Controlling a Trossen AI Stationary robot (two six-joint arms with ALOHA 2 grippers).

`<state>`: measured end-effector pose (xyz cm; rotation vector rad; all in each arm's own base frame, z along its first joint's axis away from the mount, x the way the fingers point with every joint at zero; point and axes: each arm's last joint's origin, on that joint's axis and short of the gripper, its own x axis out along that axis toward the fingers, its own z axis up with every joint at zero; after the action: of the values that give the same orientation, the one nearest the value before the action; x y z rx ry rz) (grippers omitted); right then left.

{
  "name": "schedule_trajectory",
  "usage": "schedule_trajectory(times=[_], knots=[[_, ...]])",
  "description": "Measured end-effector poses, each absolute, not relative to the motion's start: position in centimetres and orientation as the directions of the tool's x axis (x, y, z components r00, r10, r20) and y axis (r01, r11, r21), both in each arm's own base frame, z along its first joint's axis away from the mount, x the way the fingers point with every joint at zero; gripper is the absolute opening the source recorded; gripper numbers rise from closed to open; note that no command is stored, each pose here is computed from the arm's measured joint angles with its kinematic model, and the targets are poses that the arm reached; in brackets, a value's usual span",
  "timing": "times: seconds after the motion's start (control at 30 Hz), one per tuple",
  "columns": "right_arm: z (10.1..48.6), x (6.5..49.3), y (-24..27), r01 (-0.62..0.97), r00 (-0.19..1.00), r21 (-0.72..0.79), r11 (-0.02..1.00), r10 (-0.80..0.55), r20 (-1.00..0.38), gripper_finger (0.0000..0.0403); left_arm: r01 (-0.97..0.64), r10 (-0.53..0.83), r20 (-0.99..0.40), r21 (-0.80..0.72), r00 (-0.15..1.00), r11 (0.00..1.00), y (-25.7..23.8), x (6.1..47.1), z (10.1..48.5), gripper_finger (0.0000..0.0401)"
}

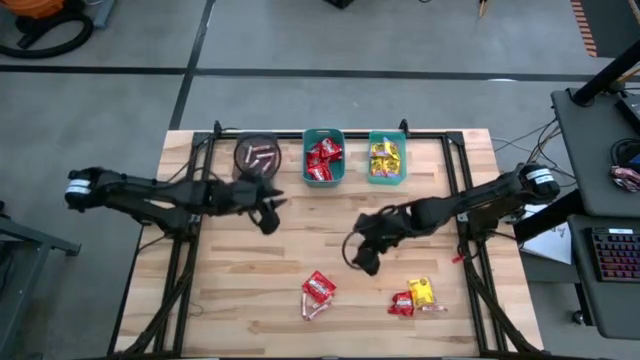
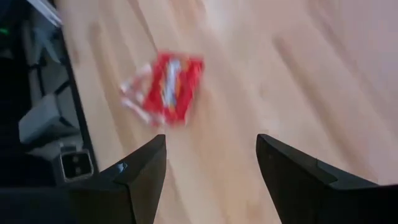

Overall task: Sort candy
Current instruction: Put the yellow candy on the light green bin

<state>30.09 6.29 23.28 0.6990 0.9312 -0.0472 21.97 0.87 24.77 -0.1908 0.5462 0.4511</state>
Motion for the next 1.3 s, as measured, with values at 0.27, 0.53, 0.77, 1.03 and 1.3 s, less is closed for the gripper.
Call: schedule_trajectory(times=[0.27,0.53,0.77,1.03,1.3], knots=[[21.6,27.3,9.6,0.633,0.369,0.453,0.627,0.269,-0.889,0.0237,-0.382,0.325,-0.503,-0.013,0.801,0.924,-1.9,22.5,24.9,0.0100],[20.5,23.0,13.2,0.842,0.043,0.168,0.513,0.248,-0.968,0.0229,-0.391,0.340,-0.534,0.020,0.774,0.920,-2.0,23.3,23.8,0.0100],[19.7,21.2,15.8,0.892,-0.030,0.086,0.444,0.247,-0.969,0.0258,-0.392,0.342,-0.538,0.023,0.771,0.920,-2.0,23.5,23.6,0.0100],[16.4,20.6,15.5,0.889,-0.136,-0.046,0.455,0.168,-0.976,0.0264,-0.408,0.374,-0.521,0.054,0.767,0.912,-1.9,23.4,23.8,0.0100],[15.2,21.2,14.3,0.872,-0.126,-0.070,0.484,0.083,-0.988,0.0190,-0.399,0.373,-0.503,0.060,0.780,0.915,-1.9,23.5,24.0,0.0100]])
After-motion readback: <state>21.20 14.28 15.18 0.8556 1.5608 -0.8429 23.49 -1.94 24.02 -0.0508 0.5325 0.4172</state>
